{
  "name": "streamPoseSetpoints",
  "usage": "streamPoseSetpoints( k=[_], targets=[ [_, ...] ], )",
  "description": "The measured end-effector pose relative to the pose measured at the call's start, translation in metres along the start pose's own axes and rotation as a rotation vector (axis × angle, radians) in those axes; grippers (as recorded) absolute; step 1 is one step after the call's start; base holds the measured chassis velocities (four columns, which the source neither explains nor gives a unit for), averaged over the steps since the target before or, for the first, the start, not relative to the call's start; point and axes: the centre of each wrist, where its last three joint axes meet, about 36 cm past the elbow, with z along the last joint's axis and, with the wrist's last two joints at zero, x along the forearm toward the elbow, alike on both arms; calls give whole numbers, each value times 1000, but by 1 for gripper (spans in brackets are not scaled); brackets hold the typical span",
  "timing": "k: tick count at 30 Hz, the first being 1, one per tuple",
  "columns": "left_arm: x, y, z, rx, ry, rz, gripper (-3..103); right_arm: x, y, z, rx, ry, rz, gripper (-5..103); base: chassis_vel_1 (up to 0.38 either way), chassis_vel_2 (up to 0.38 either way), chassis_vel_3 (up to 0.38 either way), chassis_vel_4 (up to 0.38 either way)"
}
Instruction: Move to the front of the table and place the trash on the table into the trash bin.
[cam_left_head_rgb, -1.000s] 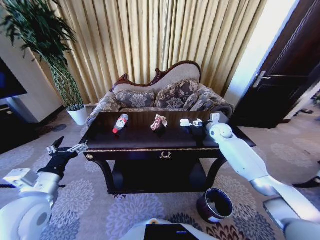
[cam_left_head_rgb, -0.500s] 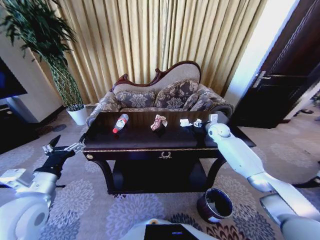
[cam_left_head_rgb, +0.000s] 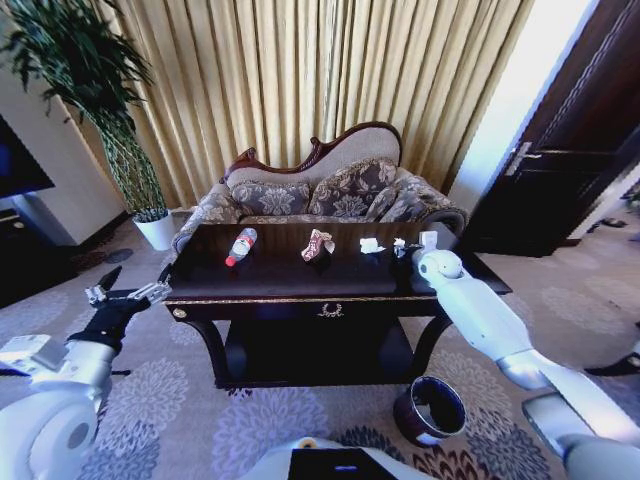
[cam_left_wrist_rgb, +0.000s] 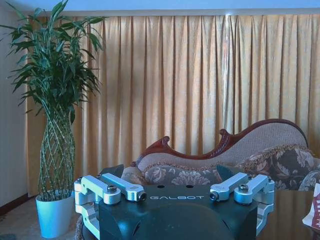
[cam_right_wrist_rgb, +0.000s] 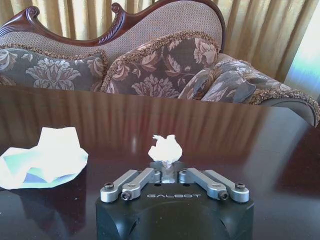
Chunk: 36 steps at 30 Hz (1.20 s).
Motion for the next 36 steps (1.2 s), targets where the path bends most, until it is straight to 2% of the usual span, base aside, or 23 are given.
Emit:
streamPoseSetpoints(
  k=[1, 4, 13, 17, 19, 20, 23, 24, 29, 36],
  targets=[
    [0, 0, 0, 0, 0, 0, 100, 0, 0, 0, 0, 0, 0, 16, 0, 0, 0, 0],
    [0, 0, -1, -2, -1, 3, 100, 0, 1, 0, -3, -2, -2, 3, 0, 0, 0, 0],
    [-1, 0, -1, 0, 0, 7, 100, 3, 0, 2, -17, -19, -20, 0, 0, 0, 0, 0],
    [-1, 0, -1, 1, 1, 9, 100, 16, 3, 1, -31, -99, -38, 0, 0, 0, 0, 0],
    [-1, 0, -1, -2, 3, 10, 100, 40, 9, 8, -24, -205, -58, 0, 0, 0, 0, 0],
    [-1, 0, -1, -2, 3, 10, 100, 40, 9, 8, -24, -205, -58, 0, 0, 0, 0, 0],
    [-1, 1, -2, -6, 4, 10, 100, 84, 21, 27, -43, -279, -110, 0, 0, 0, 0, 0],
    [-1, 1, -2, -6, 4, 10, 100, 84, 21, 27, -43, -279, -110, 0, 0, 0, 0, 0],
    [-1, 1, -2, -11, 8, 3, 100, 139, 28, 48, -62, -334, -148, 0, 0, 0, 0, 0],
    [-2, -2, -1, -4, 12, 6, 100, 198, 28, 65, -87, -386, -131, 0, 0, 0, 0, 0]
  ],
)
